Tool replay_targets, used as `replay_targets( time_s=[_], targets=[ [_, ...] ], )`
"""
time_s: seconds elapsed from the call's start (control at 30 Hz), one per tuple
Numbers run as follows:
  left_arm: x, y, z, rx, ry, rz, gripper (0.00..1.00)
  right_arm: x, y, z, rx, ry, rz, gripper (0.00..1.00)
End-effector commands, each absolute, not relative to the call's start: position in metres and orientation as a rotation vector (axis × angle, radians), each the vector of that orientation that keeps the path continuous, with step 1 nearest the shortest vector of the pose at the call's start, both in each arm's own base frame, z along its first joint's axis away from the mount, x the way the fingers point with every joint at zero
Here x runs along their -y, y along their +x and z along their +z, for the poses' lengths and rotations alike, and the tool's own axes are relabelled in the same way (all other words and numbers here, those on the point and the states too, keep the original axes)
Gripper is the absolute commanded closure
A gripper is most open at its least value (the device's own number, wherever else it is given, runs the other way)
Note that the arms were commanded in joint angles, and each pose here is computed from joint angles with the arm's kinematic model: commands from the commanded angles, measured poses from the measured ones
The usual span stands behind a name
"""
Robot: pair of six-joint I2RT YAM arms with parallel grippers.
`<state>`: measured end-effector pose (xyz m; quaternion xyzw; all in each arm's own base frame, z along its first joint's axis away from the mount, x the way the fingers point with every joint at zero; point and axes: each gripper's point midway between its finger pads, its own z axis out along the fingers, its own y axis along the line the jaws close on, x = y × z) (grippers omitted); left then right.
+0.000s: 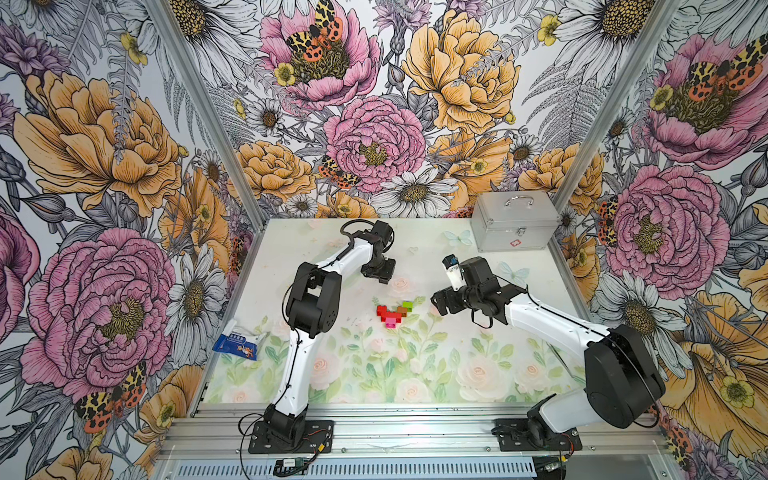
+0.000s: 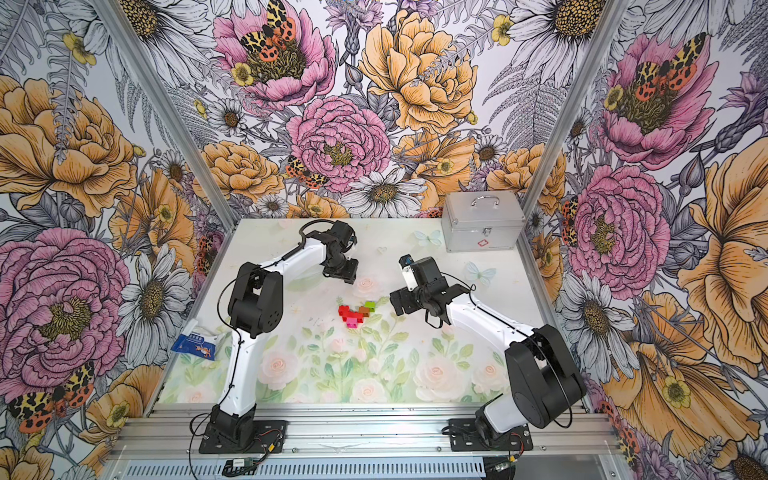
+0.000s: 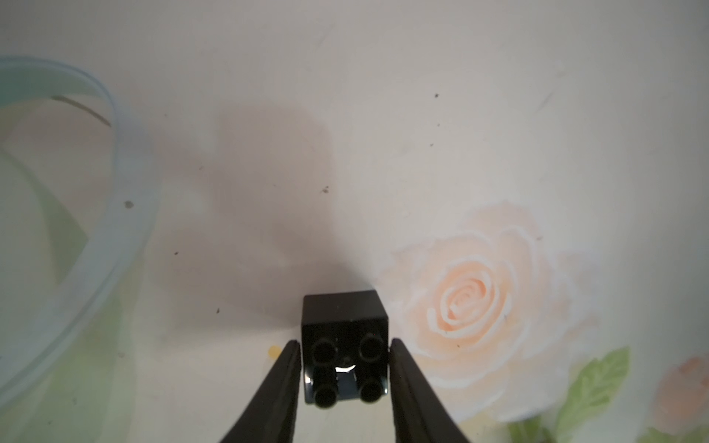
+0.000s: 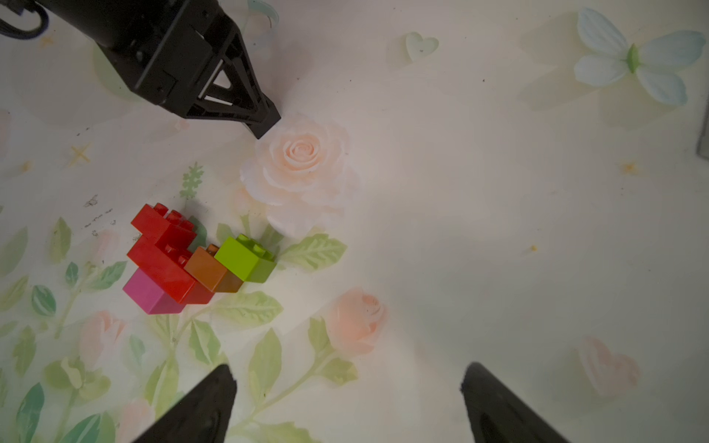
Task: Assemble the letter v with lego
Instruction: Pick up the lego brick from the center of the board.
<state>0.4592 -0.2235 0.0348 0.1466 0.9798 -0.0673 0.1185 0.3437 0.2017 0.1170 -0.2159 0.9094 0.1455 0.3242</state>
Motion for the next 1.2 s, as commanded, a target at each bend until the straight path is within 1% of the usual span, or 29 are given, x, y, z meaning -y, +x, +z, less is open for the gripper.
replay_targets(
  time_s=[0.0,0.37,0.5,0.63,0.73,0.83,0.87,0.9,0.93,0.97,1.03,1.17],
  targets=[
    [0.222,0.46,0.029,-2.859,0.462,-0.14,0.57,-0.21,0.345,0.126,-2.331,-0.598,0.409,0.05],
    [0.222,0.464,0.021,-2.863,0.462,-0.111,0.56,-0.211,0.345,0.125,-2.334,-0.59,0.415,0.06],
    [0.223,0.466,0.022,-2.861,0.447,-0.117,0.67,-0.21,0.345,0.127,-2.329,-0.591,0.413,0.07],
    [0.227,0.466,0.038,-2.845,0.416,-0.188,0.73,-0.214,0.344,0.13,-2.312,-0.618,0.435,0.07],
    [0.239,0.463,0.068,-2.813,0.375,-0.412,0.77,-0.226,0.338,0.136,-2.26,-0.69,0.504,0.07],
    [0.256,0.454,0.113,-2.731,0.303,-0.799,0.78,-0.24,0.333,0.149,-2.154,-0.785,0.58,0.07],
    [0.262,0.446,0.131,-2.695,0.275,-0.975,0.79,-0.244,0.332,0.155,-2.112,-0.811,0.6,0.07],
    [0.264,0.444,0.145,-2.641,0.254,-1.078,0.79,-0.248,0.33,0.16,-2.075,-0.841,0.618,0.07],
    [0.267,0.434,0.159,-2.598,0.237,-1.218,0.78,-0.253,0.328,0.166,-2.03,-0.875,0.645,0.08],
    [0.269,0.425,0.173,-2.546,0.235,-1.33,0.75,-0.257,0.328,0.172,-1.984,-0.904,0.659,0.1],
    [0.27,0.408,0.189,-2.486,0.245,-1.429,0.75,-0.265,0.324,0.185,-1.893,-0.956,0.696,0.12],
    [0.271,0.374,0.213,-2.405,0.26,-1.575,0.78,-0.277,0.324,0.208,-1.758,-1.039,0.73,0.15]
  ],
)
